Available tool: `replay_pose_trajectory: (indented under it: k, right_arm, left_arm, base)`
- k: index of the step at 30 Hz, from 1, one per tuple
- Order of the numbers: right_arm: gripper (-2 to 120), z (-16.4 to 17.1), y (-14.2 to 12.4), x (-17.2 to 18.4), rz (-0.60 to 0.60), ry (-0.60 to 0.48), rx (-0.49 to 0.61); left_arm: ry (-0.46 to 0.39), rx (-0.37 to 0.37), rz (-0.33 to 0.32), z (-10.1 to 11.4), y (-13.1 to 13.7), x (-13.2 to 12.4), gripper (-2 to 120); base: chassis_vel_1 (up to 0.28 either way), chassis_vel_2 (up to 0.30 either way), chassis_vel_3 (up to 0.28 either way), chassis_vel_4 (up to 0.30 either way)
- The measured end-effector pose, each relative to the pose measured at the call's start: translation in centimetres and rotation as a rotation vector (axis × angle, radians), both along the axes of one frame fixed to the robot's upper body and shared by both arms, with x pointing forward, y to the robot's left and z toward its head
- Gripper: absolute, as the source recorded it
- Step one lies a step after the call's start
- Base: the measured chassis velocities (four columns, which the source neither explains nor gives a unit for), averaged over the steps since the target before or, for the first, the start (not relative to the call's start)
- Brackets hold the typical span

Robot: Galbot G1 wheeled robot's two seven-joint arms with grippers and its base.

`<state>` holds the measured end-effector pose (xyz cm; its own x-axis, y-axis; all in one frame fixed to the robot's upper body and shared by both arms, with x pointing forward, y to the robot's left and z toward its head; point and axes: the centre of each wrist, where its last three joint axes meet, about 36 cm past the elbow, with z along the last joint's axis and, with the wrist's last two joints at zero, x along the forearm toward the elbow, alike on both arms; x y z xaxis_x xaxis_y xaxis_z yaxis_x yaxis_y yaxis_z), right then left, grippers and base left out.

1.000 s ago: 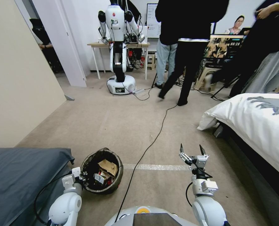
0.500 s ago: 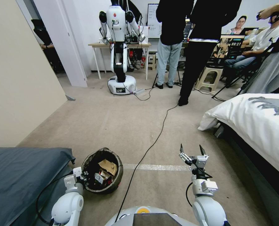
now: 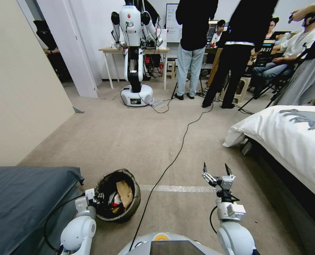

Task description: Pick up the trash bin, then pick up the garbage from the floor and place it into the trash bin.

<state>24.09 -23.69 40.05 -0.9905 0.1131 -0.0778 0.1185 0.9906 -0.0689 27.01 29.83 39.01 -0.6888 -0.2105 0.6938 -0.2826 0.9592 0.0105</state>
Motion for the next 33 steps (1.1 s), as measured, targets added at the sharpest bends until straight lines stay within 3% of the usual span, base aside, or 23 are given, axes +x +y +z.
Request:
replay_pose_trajectory:
  k: [10, 16, 27, 33]
  right_arm:
    - [100, 0.0, 0.1, 0.0, 0.004, 0.001, 0.001]
    - [100, 0.1, 0.2, 0.0, 0.005, 0.001, 0.002]
    - [100, 0.2, 0.2, -0.1, 0.005, 0.002, 0.002]
    - [100, 0.1, 0.2, -0.4, -0.003, 0.01, 0.005]
  left_arm:
    - [-0.034, -0.001, -0.012, 1.2, -0.2, 0.1, 100]
    - [-0.106, -0.003, -0.04, 2.7, -0.4, 0.2, 100]
    - [-0.154, 0.008, -0.053, 4.1, -0.5, 0.2, 100]
    - [-0.28, 0.045, -0.097, 4.9, -0.1, 0.0, 100]
  base:
    - [0.0, 0.0, 0.0, 0.0]
    - [0.0, 0.0, 0.0, 0.0]
    - [0.0, 0.0, 0.0, 0.0]
    - [0.0, 0.0, 0.0, 0.0]
